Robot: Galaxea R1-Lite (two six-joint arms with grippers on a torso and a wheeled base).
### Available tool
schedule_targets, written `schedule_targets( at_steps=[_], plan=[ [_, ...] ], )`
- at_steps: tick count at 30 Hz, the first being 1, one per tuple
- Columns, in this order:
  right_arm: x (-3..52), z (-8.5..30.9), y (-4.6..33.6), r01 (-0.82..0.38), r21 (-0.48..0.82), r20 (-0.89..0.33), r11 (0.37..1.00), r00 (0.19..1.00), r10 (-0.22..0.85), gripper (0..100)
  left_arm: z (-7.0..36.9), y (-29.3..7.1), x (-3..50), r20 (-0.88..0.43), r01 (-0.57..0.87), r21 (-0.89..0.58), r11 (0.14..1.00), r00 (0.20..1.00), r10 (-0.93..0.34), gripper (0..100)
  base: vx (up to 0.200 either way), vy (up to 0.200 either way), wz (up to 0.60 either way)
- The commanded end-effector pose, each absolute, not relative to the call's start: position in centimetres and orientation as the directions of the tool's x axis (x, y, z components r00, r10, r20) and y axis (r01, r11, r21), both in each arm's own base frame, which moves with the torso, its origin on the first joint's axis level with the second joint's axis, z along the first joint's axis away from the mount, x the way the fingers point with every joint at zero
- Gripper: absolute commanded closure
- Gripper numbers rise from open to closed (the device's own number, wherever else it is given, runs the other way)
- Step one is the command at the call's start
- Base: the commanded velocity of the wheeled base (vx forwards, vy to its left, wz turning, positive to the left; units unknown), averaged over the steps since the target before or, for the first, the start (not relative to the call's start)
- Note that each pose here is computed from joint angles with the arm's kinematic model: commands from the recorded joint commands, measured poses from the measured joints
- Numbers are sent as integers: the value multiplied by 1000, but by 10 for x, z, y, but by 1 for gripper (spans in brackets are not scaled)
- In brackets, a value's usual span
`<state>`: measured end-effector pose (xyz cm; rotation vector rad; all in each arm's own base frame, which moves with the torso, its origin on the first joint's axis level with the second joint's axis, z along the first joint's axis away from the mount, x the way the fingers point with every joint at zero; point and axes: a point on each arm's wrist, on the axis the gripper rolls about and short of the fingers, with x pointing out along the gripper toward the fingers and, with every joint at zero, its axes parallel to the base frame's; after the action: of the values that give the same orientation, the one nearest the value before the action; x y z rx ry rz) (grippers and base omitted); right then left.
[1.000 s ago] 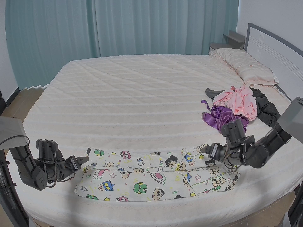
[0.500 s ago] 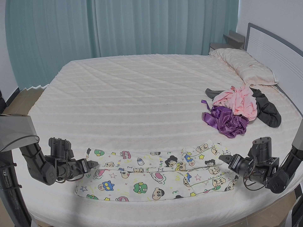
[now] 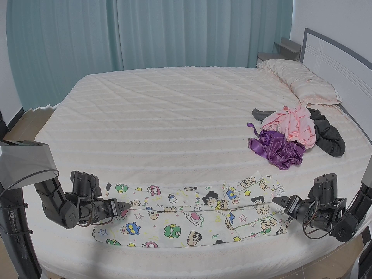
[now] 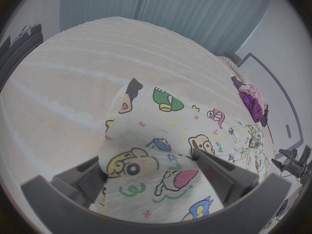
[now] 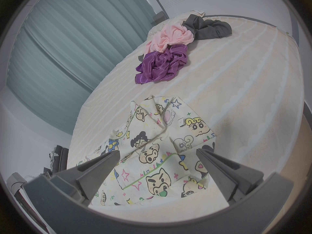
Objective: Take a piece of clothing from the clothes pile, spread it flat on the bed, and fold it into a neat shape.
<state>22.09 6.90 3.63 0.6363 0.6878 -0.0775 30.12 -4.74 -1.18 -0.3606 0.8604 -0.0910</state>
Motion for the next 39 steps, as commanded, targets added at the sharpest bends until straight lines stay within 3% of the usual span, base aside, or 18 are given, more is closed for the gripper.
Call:
schedule_targets(
  at_steps=[1, 21, 39],
  plan=[
    [221, 35, 69, 273, 518, -620, 811, 773, 135, 0, -18, -48, 300, -739, -70, -344, 936, 635, -225, 100, 0, 0, 0],
    [217, 35, 62, 300, 512, -627, 805, 771, 112, 0, 24, -33, 290, -701, -95, -349, 932, 687, -192, 100, 0, 0, 0],
    [214, 40, 62, 289, 520, -610, 804, 785, 112, 0, 69, 48, 288, -672, -253, -279, 926, 741, 0, 100, 0, 0, 0]
  ],
)
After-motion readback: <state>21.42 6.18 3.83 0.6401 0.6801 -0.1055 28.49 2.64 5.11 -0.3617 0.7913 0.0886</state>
